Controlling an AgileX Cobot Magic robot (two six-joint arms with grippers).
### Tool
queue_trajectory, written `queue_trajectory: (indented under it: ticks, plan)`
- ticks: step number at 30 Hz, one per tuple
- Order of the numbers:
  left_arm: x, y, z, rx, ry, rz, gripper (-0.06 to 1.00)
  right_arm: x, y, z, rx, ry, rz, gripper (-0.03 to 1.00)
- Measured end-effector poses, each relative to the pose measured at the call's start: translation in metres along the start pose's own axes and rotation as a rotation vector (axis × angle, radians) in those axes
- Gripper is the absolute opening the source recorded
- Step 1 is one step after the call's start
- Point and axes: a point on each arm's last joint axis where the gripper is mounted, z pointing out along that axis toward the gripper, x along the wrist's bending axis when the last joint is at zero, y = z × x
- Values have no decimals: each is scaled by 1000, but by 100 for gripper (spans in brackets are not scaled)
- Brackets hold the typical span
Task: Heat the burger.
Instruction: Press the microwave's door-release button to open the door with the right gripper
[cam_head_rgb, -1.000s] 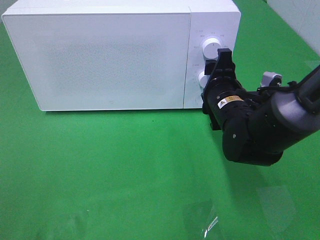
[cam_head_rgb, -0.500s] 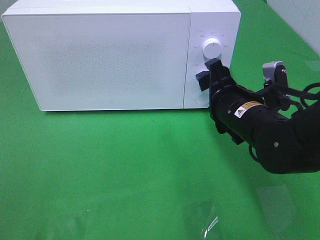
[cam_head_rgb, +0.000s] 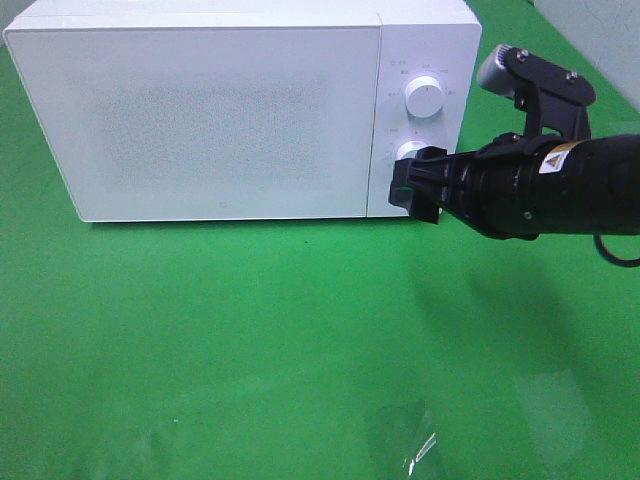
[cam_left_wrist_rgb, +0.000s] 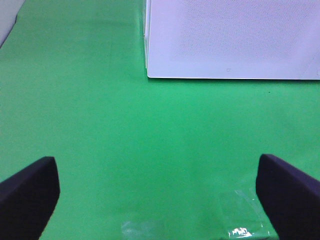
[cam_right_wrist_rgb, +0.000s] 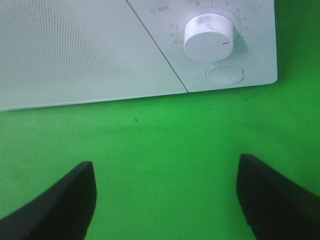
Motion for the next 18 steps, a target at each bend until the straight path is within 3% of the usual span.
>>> queue_trajectory:
  ticks: [5, 6, 8, 18]
  plan:
    - [0, 0, 0, 0, 0, 0, 99, -1, 8, -12, 66, -11, -114, 74]
    - [0, 0, 0, 0, 0, 0, 99, -1, 15, -28, 145, -35, -230, 74]
    - [0, 0, 0, 0, 0, 0, 99, -1, 18, -40, 192, -55, -274, 74]
    - [0, 0, 0, 0, 0, 0, 99, -1, 21, -99, 259, -92, -356, 74]
